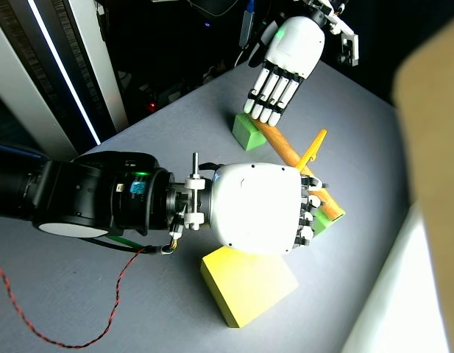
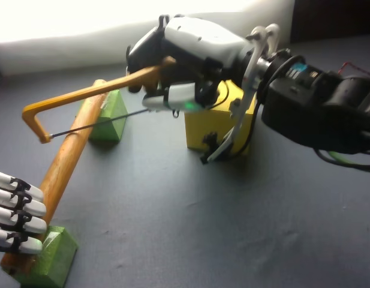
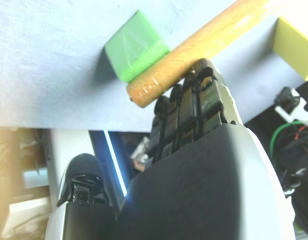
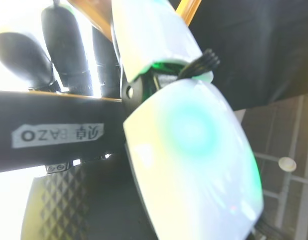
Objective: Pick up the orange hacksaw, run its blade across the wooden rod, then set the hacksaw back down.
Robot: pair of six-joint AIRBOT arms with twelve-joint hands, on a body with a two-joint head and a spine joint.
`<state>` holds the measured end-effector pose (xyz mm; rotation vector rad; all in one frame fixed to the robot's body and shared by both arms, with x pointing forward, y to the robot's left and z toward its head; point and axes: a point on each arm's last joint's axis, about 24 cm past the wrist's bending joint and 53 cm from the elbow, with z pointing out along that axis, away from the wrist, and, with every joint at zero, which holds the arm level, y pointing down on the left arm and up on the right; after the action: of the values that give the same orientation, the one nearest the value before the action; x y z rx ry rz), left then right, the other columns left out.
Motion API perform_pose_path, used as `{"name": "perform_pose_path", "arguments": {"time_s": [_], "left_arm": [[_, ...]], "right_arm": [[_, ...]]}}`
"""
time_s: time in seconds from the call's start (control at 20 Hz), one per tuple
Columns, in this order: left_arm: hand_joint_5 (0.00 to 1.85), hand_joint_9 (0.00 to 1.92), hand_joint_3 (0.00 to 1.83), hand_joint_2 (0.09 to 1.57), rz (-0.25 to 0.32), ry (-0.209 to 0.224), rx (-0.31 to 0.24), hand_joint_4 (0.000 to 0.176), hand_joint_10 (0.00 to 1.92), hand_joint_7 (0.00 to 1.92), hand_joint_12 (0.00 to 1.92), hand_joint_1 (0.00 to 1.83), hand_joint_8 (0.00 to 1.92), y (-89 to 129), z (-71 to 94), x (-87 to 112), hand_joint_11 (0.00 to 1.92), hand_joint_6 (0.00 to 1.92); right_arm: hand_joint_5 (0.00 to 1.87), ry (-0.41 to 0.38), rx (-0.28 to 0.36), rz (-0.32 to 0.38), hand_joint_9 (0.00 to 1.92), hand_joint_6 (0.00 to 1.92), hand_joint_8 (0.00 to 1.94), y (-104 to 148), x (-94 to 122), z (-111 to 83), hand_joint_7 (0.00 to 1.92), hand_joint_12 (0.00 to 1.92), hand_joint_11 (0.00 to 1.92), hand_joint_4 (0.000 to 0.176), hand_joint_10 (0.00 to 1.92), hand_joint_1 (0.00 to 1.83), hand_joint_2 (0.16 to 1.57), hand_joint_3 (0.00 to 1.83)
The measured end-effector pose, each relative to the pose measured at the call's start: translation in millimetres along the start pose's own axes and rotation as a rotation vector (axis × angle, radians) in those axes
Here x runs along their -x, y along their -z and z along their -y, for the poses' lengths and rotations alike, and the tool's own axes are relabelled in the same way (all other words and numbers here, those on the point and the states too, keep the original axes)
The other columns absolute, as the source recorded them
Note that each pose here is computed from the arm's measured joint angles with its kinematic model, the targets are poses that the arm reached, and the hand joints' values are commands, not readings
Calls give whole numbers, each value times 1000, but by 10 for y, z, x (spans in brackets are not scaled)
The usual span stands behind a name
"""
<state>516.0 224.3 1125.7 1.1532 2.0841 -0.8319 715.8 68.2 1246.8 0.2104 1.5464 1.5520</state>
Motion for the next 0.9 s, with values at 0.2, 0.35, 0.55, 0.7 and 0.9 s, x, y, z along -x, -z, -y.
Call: {"name": "perform_pose_path", "arguments": {"time_s": [0.2,0.35,0.55,0.7,0.9], "left_arm": [[103,42,1,1258,-2,-1,2,0,4,67,33,17,2,5,-8,-6,0,0],[109,49,2,1260,-3,-1,0,0,1,75,99,12,2,5,-2,-7,0,0],[101,42,2,1270,-2,-1,0,0,0,67,35,9,4,5,-2,-7,0,5],[119,83,0,1254,-2,-1,0,0,4,93,197,35,3,5,-4,-6,0,2],[79,23,4,1269,0,1,-1,0,6,47,37,4,5,5,0,0,0,4]], "right_arm": [[930,-11,1,-2,1073,854,1138,-65,-83,32,1046,1477,964,0,1118,1268,1117,2],[979,-15,11,-3,1102,786,1070,-144,-152,23,1085,1438,999,0,1099,1276,1097,0],[965,-23,24,-16,1099,791,1110,-269,-323,-4,1065,1441,988,0,1105,1274,1104,2],[943,-26,33,-29,1118,830,1126,-337,-440,-29,1056,1442,1008,0,1088,1270,1112,1],[913,-29,32,-25,1080,877,1154,-422,-492,-4,1038,1459,978,0,1126,1266,1122,1]]}}
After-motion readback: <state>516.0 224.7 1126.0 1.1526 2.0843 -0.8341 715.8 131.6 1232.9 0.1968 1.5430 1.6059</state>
